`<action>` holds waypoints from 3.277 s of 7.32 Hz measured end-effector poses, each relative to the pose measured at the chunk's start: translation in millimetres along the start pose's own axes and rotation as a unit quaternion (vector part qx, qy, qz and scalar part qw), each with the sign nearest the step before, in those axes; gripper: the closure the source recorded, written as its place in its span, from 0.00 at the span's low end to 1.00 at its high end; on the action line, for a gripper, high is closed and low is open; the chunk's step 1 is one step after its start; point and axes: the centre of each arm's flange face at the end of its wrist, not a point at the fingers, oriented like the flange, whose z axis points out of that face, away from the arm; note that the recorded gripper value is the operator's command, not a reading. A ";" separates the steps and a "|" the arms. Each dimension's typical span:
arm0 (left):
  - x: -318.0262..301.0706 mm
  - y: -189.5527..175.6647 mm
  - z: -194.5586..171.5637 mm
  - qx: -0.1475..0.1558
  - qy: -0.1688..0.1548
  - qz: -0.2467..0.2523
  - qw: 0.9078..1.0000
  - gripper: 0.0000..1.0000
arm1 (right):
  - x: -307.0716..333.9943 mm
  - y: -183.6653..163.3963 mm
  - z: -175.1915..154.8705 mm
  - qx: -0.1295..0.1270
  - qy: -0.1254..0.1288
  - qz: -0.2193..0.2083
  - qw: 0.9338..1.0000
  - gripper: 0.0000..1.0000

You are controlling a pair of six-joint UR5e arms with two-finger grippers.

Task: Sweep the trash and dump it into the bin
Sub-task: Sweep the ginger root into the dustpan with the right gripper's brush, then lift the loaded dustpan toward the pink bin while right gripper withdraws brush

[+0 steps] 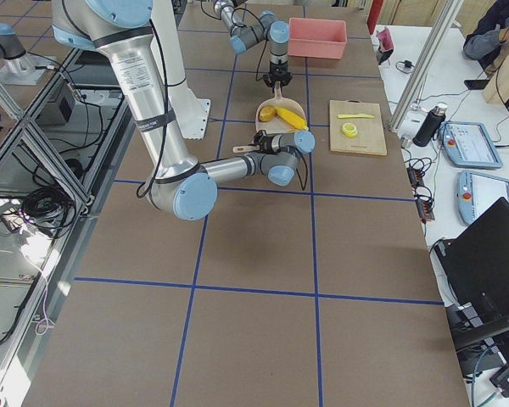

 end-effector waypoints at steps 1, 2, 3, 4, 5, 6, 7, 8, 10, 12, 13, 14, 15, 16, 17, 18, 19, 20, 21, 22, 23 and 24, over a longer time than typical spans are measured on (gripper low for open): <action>-0.7 0.5 -0.1 0.000 0.000 0.000 1.000 1.00 | -9.4 -10.4 6.3 -0.002 0.001 0.000 1.000 1.00; -1.5 1.0 -0.1 0.000 -0.001 -0.001 1.000 1.00 | -19.0 -18.8 13.2 -0.003 0.004 0.001 1.000 1.00; -2.2 1.3 -0.3 -0.001 -0.001 -0.001 1.000 1.00 | -31.6 -27.3 20.7 -0.007 0.006 0.005 1.000 1.00; -2.6 1.6 -0.4 -0.001 -0.001 -0.002 1.000 1.00 | -47.8 -36.4 28.5 -0.010 0.009 0.010 1.000 1.00; -2.8 1.7 -0.4 -0.001 -0.001 -0.002 1.000 1.00 | -62.6 -43.6 35.3 -0.011 0.012 0.016 1.000 1.00; -3.2 1.9 -0.6 -0.001 -0.001 -0.002 1.000 1.00 | -76.8 -48.6 43.1 -0.010 0.015 0.021 1.000 1.00; -3.6 2.1 -0.7 -0.001 -0.002 -0.002 1.000 1.00 | -89.9 -52.0 51.5 -0.009 0.017 0.026 0.999 1.00; -3.8 2.3 -0.6 -0.002 -0.002 -0.002 1.000 1.00 | -103.6 -54.5 60.9 -0.009 0.019 0.032 0.999 1.00; -4.0 2.9 0.1 -0.002 -0.001 -0.004 1.000 1.00 | -121.4 -54.8 70.7 -0.008 0.019 0.042 0.999 1.00; -4.2 3.1 -0.5 -0.002 -0.002 -0.004 1.000 1.00 | -134.1 -46.2 67.9 -0.007 0.015 0.053 0.998 1.00; -4.2 2.9 -1.5 0.000 -0.002 -0.005 1.000 1.00 | -138.9 -42.4 65.8 -0.006 0.013 0.057 0.998 1.00; -4.3 2.7 -2.1 0.001 -0.003 -0.004 1.000 1.00 | -143.4 -38.9 64.0 -0.005 0.011 0.061 0.998 1.00; -4.7 2.8 -3.5 0.003 -0.004 -0.004 1.000 1.00 | -147.2 -33.8 59.5 -0.004 0.008 0.065 0.998 1.00; -5.1 2.6 -5.5 0.007 -0.005 -0.004 1.000 1.00 | -149.9 -27.7 48.7 -0.001 0.004 0.072 0.997 1.00; -5.5 2.8 -6.8 0.013 -0.008 -0.002 1.000 1.00 | -149.0 -21.6 26.7 0.005 -0.002 0.080 0.997 1.00; -5.7 3.9 -6.3 0.019 -0.010 -0.001 1.000 1.00 | -141.7 -16.1 -6.7 0.016 -0.008 0.087 0.996 1.00; -6.3 5.0 -6.5 0.026 -0.012 0.000 1.000 1.00 | -130.2 -12.4 -46.1 0.035 -0.013 0.097 0.995 1.00; -6.7 4.9 -7.7 0.035 -0.015 -0.004 0.999 1.00 | -115.3 -9.9 -87.8 0.063 -0.016 0.111 0.992 1.00; -7.5 4.6 -9.6 0.049 -0.019 -0.013 0.999 1.00 | -97.9 -6.3 -128.0 0.094 -0.016 0.127 0.987 1.00; -9.8 4.3 -13.4 0.066 -0.024 -0.023 0.997 1.00 | -78.5 -1.5 -169.6 0.129 -0.014 0.150 0.980 1.00; -13.1 4.4 -18.4 0.085 -0.030 -0.036 0.995 1.00 | -63.3 3.4 -205.4 0.159 -0.013 0.179 0.971 1.00; -16.3 6.4 -24.2 0.106 -0.035 -0.053 0.992 1.00 | -49.6 10.0 -233.3 0.183 -0.011 0.203 0.962 1.00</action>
